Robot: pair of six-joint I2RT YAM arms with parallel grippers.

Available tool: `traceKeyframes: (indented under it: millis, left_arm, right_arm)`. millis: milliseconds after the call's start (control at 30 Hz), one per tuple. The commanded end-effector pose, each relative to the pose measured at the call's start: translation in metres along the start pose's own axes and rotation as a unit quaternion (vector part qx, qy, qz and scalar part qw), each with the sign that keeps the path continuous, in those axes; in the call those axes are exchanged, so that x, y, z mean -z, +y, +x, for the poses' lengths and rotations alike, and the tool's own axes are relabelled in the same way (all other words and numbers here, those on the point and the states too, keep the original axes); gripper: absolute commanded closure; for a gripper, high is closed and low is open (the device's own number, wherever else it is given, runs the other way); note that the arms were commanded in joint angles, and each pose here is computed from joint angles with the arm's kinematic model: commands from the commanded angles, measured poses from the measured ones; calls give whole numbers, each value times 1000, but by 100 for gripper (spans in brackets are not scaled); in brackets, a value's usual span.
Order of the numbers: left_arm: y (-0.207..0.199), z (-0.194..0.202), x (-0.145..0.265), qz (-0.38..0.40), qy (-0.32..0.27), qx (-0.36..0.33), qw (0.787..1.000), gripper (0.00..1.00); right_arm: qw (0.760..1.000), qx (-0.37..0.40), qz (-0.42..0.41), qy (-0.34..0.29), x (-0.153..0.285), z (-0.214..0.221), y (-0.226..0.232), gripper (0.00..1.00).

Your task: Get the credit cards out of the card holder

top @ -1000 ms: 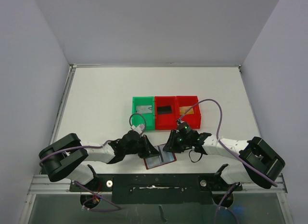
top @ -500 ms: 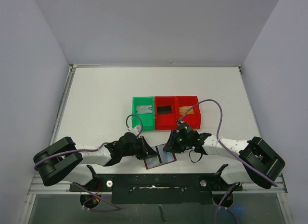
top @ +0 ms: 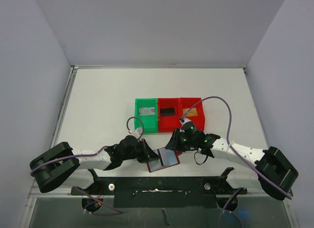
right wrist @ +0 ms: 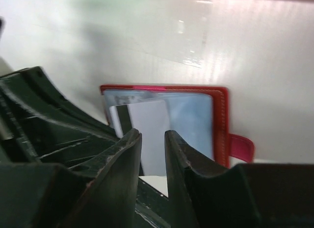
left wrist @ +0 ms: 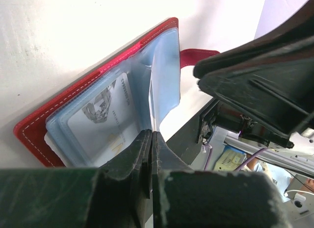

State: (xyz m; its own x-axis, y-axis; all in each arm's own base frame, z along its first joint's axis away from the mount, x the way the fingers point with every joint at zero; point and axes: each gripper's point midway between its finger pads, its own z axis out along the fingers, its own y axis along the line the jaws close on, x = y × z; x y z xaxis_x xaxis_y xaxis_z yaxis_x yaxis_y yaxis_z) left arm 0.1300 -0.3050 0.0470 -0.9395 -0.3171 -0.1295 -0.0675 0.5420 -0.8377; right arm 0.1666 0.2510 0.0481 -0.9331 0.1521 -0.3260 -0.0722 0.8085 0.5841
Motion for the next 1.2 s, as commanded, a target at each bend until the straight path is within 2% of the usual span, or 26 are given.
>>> traceKeyframes:
  millis: [0, 133, 200, 367, 467, 633, 667, 733, 767, 933, 1100, 1167]
  left_arm:
    - [-18, -10, -2, 27, -18, -8, 999, 100]
    - [-24, -11, -5, 34, -16, -11, 999, 100]
    - [-25, -10, -7, 36, -13, -10, 999, 97]
    - [-32, -10, -10, 53, -8, -4, 999, 83]
    - [-37, -10, -12, 59, -5, -7, 998, 79]
    - [-32, -12, -12, 48, -10, -6, 999, 84]
    - [-29, -12, -13, 42, -11, -6, 999, 86]
    - [-20, -12, -15, 27, -13, -2, 1000, 99]
    - [-18, -12, -15, 24, -15, -1, 1000, 100]
    - [-23, -13, -2, 36, -23, -14, 999, 100]
    - [-30, -18, 20, 40, -30, -46, 998, 100]
    - [-23, -23, 26, 14, -29, -58, 998, 100]
  right_arm:
    - [996, 44, -78, -21, 7, -16, 44, 71]
    - [999, 10, 17, 40, -15, 10, 0, 73]
    - [997, 3, 37, 61, -22, 22, -13, 76]
    - [996, -19, 59, 66, -26, 31, -29, 78]
    - [996, -22, 63, 63, -25, 30, -31, 78]
    - [997, -9, 55, 60, -24, 28, -28, 78]
    - [997, -3, 59, 57, -23, 25, -30, 78]
    - [997, 1, 64, 49, -19, 19, -32, 78]
    - [997, -2, 63, 45, -17, 16, -33, 78]
    - [996, 22, 81, 12, 3, -11, -30, 77]
    - [997, 69, 19, -12, 24, -30, 8, 76]
    - [997, 76, 4, -17, 28, -35, 20, 76]
